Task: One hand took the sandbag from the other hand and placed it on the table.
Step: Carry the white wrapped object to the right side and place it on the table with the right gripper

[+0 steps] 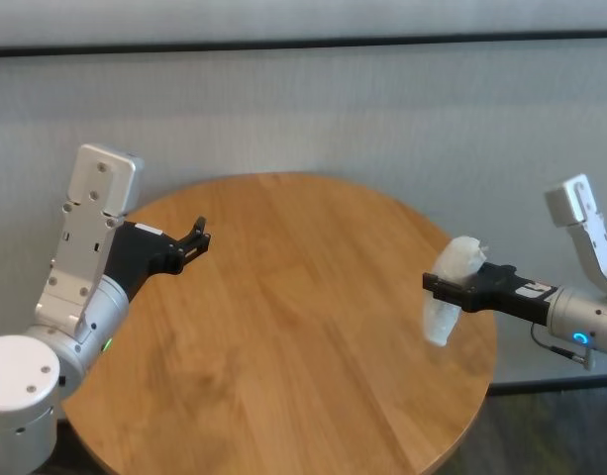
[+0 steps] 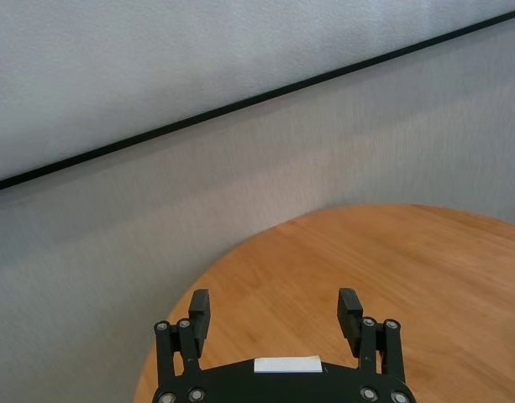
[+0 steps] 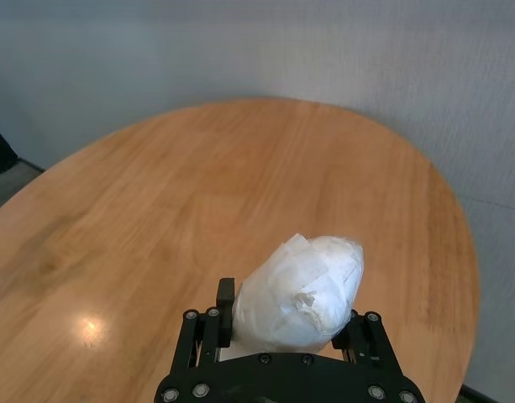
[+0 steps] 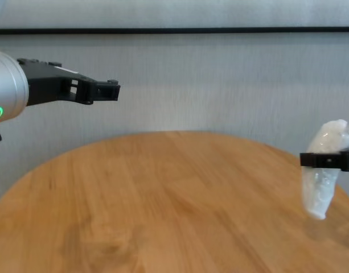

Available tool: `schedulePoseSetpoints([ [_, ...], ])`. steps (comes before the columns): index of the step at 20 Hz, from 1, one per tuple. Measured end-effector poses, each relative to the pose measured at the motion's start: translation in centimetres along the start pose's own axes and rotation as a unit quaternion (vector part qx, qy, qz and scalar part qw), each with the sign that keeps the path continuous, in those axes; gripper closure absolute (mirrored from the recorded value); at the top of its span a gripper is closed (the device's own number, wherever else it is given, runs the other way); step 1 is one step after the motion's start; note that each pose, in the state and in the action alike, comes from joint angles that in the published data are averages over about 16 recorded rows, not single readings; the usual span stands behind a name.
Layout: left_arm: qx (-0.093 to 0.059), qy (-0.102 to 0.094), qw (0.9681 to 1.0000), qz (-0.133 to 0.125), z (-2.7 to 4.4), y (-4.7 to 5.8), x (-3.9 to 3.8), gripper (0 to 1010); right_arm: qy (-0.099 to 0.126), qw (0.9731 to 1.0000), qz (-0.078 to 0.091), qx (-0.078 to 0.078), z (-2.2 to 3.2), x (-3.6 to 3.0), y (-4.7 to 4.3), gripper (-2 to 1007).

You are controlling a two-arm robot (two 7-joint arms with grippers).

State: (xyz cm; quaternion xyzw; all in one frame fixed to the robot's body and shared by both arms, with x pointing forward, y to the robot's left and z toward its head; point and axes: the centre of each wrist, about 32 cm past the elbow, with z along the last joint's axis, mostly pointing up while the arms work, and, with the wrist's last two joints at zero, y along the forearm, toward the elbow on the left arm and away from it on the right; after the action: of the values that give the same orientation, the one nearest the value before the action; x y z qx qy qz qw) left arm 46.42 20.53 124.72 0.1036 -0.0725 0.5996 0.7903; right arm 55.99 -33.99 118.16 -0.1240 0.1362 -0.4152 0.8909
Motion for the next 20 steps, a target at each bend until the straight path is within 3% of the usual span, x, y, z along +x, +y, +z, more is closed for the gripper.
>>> schedulePoseSetpoints([
  [10, 0.0, 0.0, 1.0, 0.0, 0.0, 0.0, 0.0, 10, -0.029, 0.9989, -0.013, -0.036, 0.87, 0.14, 2.28, 381],
  [20, 0.0, 0.0, 1.0, 0.0, 0.0, 0.0, 0.0, 10, -0.053, 0.9963, -0.026, -0.063, 1.33, 0.44, 3.48, 382],
])
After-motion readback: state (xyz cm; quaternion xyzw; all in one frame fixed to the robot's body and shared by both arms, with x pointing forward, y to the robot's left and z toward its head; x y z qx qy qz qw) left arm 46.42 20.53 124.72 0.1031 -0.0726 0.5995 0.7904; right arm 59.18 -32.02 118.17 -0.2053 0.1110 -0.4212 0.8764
